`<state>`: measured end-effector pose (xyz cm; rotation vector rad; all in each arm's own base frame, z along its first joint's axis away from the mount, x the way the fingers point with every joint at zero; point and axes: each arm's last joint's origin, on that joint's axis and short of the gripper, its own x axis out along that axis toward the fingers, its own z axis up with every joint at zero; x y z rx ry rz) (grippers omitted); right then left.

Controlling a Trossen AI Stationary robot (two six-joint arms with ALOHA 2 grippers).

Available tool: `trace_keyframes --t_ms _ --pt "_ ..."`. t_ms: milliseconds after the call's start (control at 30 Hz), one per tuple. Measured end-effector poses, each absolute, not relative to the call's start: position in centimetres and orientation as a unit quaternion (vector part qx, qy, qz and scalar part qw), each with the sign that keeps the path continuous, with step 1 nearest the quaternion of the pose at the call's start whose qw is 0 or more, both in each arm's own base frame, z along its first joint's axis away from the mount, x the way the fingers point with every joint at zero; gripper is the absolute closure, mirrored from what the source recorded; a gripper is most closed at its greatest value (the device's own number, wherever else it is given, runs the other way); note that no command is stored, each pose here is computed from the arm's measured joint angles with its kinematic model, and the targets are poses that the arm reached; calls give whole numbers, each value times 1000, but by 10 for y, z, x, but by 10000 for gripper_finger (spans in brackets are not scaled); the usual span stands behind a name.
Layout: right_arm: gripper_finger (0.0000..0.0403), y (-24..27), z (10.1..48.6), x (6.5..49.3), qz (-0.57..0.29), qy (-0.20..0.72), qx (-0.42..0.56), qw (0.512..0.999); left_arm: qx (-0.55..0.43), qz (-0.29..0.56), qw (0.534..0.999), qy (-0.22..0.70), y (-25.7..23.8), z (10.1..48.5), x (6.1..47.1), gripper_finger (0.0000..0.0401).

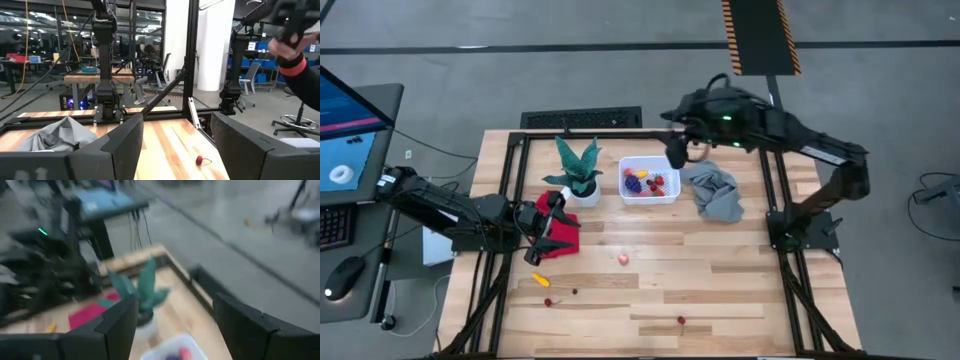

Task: Pick and placing Produce into tupperware
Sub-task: Put the red cherry into the white bin

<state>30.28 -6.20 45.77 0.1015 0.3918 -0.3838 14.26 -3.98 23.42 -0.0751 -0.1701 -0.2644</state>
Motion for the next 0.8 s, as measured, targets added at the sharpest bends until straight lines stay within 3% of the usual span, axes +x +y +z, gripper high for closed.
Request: trace_keyframes --t_ms 433,600,800 --pt "121 -6 506 280 -94 36 -26 995 -39 -131 987 -88 -40 235 142 176" --pt "121 9 501 284 -65 53 -11 996 -42 -132 986 -88 -40 235 143 176" --pt "121 39 471 305 8 146 11 989 -43 -132 986 -88 -40 235 142 176"
